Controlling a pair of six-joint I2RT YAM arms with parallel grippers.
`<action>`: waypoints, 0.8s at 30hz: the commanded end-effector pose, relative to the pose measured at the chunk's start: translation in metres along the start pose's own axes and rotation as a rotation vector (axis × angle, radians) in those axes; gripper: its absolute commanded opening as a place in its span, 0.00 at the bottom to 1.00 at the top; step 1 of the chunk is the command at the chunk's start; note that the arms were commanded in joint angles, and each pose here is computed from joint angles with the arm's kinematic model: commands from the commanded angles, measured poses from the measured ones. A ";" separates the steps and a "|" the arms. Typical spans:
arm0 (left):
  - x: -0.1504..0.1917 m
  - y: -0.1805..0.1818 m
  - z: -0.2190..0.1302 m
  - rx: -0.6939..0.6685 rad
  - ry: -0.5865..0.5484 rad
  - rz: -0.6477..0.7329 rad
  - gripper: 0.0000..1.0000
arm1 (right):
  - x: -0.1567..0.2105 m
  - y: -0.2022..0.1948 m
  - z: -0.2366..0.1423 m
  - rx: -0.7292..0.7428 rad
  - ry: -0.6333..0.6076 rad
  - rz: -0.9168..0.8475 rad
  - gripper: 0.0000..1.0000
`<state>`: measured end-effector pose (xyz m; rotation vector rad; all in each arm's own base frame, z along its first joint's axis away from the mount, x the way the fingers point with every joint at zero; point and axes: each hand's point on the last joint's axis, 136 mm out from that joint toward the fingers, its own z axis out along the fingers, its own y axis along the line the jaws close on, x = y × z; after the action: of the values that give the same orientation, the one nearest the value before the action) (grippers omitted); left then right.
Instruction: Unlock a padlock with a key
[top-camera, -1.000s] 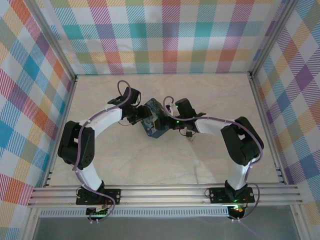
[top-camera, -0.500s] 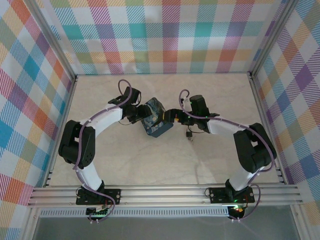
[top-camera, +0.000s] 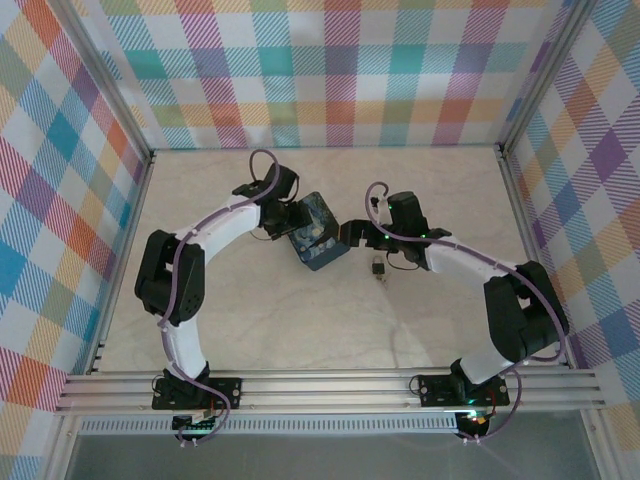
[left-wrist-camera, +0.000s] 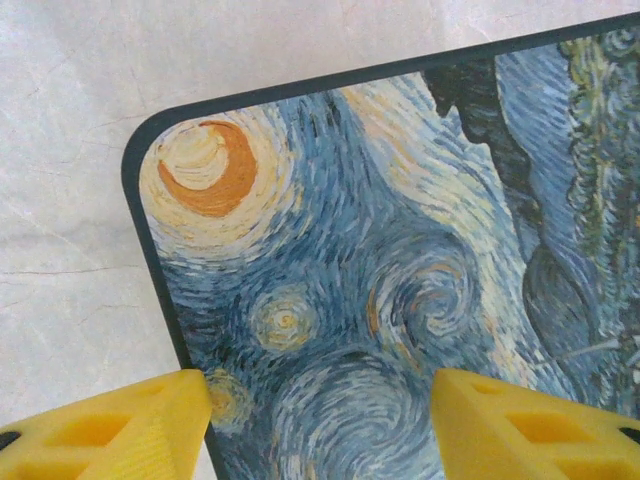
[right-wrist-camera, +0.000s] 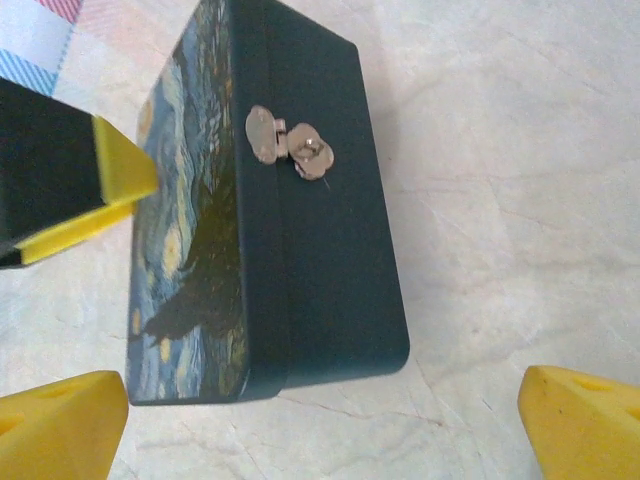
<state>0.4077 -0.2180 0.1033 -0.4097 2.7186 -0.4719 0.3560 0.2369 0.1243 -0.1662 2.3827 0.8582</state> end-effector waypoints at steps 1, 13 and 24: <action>0.025 0.021 0.013 -0.120 0.083 -0.022 0.62 | 0.001 -0.006 -0.010 0.031 -0.011 -0.026 1.00; -0.004 -0.011 -0.051 -0.041 -0.050 0.149 0.81 | -0.002 -0.027 -0.034 0.102 -0.046 -0.059 1.00; -0.075 0.099 -0.130 -0.236 -0.672 0.294 1.00 | -0.024 -0.103 -0.117 0.432 -0.310 -0.180 1.00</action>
<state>0.3921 -0.1091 0.1740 -0.2444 2.3824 -0.1156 0.3435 0.1214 0.1502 -0.0956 2.2289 0.4532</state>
